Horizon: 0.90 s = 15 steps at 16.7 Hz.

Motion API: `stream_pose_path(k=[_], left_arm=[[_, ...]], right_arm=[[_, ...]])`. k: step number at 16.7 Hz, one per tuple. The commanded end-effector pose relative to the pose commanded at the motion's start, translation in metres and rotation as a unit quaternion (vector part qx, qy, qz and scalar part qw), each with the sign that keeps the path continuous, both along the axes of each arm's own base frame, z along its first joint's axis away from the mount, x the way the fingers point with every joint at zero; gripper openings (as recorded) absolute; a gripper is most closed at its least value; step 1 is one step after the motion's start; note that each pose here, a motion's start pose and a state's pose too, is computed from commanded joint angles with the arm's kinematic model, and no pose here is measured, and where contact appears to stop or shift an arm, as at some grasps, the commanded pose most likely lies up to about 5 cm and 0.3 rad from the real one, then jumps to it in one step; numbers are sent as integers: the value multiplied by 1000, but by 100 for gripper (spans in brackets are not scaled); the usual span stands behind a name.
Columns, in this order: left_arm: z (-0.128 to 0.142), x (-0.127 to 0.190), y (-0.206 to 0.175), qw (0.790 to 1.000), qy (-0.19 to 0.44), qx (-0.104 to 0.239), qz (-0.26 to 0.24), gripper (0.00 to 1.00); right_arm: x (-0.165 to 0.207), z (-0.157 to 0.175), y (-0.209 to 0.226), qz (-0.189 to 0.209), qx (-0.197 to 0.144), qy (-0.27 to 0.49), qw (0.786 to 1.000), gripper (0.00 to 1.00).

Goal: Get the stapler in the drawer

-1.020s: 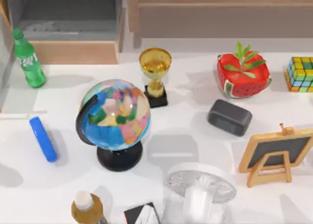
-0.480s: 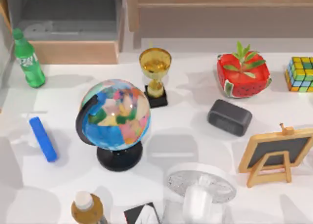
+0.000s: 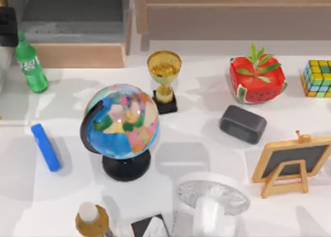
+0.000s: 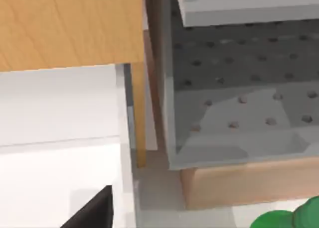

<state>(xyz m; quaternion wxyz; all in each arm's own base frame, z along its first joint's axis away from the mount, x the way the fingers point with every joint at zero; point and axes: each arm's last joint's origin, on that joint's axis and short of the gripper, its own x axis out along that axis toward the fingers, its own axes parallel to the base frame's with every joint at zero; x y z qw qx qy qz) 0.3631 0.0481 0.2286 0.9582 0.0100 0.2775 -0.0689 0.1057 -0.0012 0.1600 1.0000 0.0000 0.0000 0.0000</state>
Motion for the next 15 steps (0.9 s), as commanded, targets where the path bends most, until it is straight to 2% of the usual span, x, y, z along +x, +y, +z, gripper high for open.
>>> stream_pose_path(k=[2, 5, 8, 11, 13, 15], left_arm=[[-3, 0, -34, 993, 100, -65, 27, 100], [-15, -9, -71, 957, 250, -115, 95, 100], [-32, -23, -90, 903, 371, -116, 182, 100], [-45, -34, -99, 854, 443, -97, 254, 100], [-50, -38, -101, 835, 466, -87, 279, 100], [-51, -39, -102, 831, 470, -84, 285, 100]], right_arm=[[0, 0, 0, 0, 0, 0, 1000, 100], [0, 0, 0, 0, 0, 0, 1000, 100], [0, 0, 0, 0, 0, 0, 1000, 100], [0, 0, 0, 0, 0, 0, 1000, 100], [0, 0, 0, 0, 0, 0, 1000, 100], [0, 0, 0, 0, 0, 0, 1000, 100]])
